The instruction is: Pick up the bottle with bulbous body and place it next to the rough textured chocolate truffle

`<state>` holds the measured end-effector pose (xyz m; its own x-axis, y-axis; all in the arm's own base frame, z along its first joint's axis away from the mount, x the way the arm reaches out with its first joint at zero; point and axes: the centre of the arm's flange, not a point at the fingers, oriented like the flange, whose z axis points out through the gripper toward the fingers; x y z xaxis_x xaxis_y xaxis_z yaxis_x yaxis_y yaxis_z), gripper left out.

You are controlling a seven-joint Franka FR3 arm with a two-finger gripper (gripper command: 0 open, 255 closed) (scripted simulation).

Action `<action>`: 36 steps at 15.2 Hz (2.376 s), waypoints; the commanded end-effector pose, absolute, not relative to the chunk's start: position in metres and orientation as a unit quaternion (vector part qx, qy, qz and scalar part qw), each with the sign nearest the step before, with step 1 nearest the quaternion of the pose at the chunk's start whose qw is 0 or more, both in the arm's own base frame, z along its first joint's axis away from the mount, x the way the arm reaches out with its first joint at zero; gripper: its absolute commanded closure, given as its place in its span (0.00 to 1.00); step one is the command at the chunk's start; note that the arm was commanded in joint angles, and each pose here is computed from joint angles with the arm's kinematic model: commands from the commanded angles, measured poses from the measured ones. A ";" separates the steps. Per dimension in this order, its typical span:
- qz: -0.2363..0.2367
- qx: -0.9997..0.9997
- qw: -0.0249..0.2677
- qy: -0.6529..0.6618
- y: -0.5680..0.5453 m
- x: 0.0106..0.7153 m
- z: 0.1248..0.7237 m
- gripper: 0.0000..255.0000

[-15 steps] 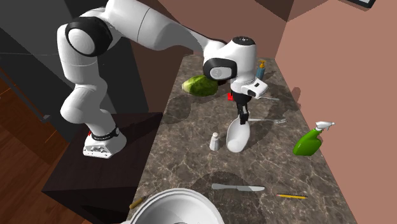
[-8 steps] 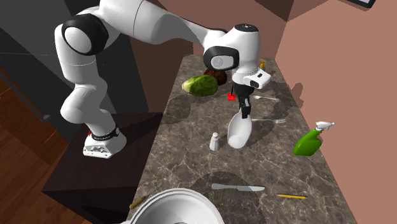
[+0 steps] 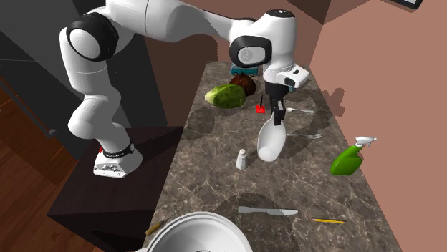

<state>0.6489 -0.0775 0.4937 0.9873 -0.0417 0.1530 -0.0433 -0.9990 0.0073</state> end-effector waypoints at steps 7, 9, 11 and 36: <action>0.077 0.997 0.005 -0.021 -0.077 0.649 0.537 1.00; 0.077 0.997 0.005 -0.021 -0.077 0.649 0.548 1.00; 0.077 0.997 0.005 -0.021 -0.077 0.649 0.558 1.00; 0.077 0.997 0.005 -0.021 0.092 0.576 0.614 1.00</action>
<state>0.5856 0.0830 0.6158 0.9875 -0.0401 0.1523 -0.0417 -0.9991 0.0070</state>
